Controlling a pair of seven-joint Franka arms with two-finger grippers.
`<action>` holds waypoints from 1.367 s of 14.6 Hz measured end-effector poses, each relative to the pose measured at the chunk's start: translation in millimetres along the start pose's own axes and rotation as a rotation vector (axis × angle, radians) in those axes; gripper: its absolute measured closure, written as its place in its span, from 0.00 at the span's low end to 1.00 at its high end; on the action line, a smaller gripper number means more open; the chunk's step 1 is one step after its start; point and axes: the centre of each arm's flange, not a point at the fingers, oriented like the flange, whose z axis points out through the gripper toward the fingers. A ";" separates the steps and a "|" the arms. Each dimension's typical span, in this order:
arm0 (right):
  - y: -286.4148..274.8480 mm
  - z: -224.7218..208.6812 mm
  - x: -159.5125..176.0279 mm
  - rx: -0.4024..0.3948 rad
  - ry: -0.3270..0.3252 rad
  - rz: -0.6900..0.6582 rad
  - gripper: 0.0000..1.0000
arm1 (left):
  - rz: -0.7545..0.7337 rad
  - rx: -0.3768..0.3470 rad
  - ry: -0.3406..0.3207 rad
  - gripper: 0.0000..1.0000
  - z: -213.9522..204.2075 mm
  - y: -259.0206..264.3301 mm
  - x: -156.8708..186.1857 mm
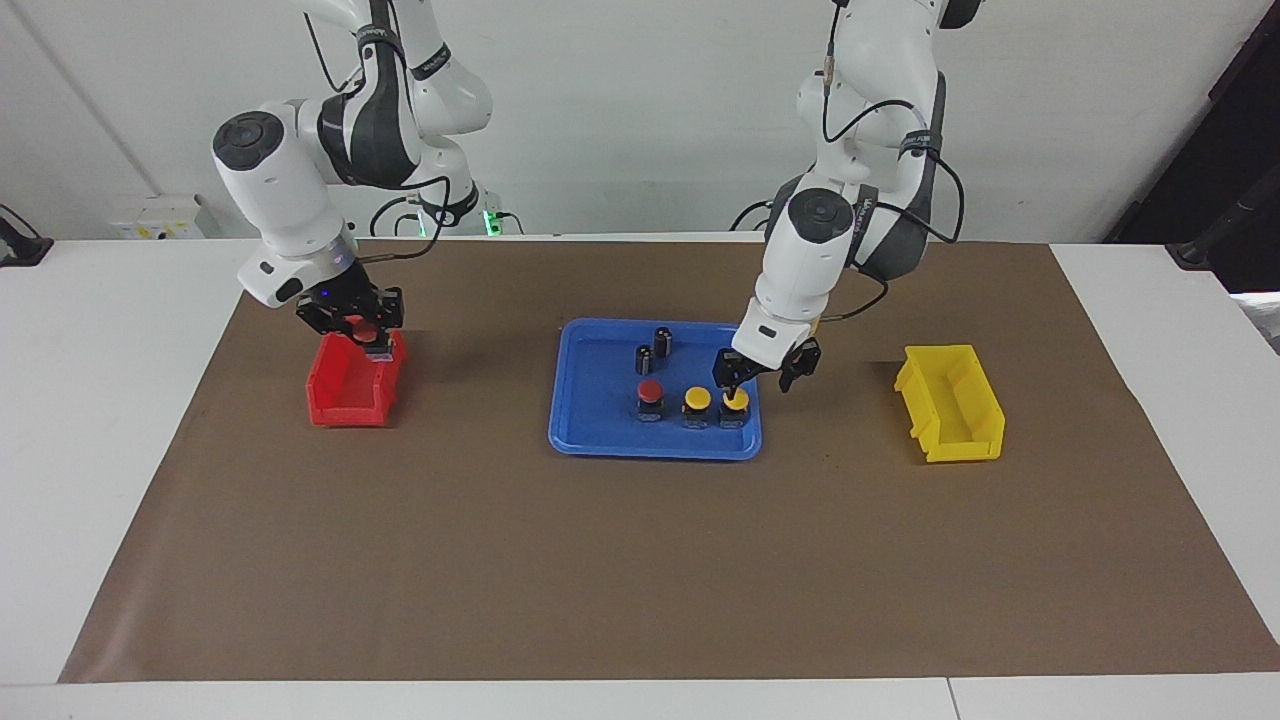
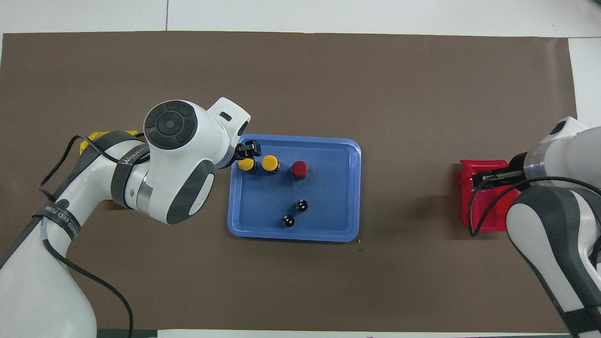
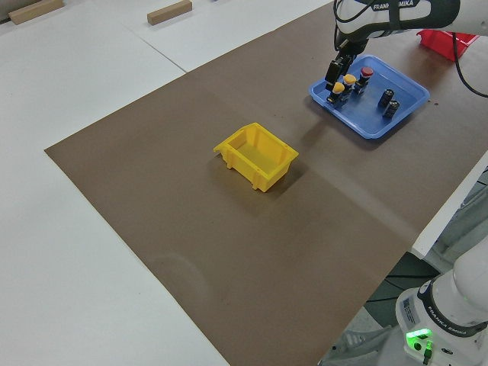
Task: Sort red and yellow buttons by color
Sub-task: 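Grasp the yellow button with the left gripper while the right gripper releases the red button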
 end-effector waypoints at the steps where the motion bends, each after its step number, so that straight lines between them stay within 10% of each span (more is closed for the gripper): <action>1: 9.1 8.9 -5.1 -0.002 0.005 -0.017 0.64 | 0.002 0.001 -0.001 0.14 3.2 1.4 -2.9; 17: 43.0 58.9 -44.5 -0.006 0.017 -0.088 0.64 | -0.010 -0.022 0.032 0.32 31.0 7.6 -11.5; 20: 40.0 64.3 -47.2 -0.005 0.012 -0.093 0.64 | -0.033 -0.029 0.041 0.59 26.8 9.4 -9.1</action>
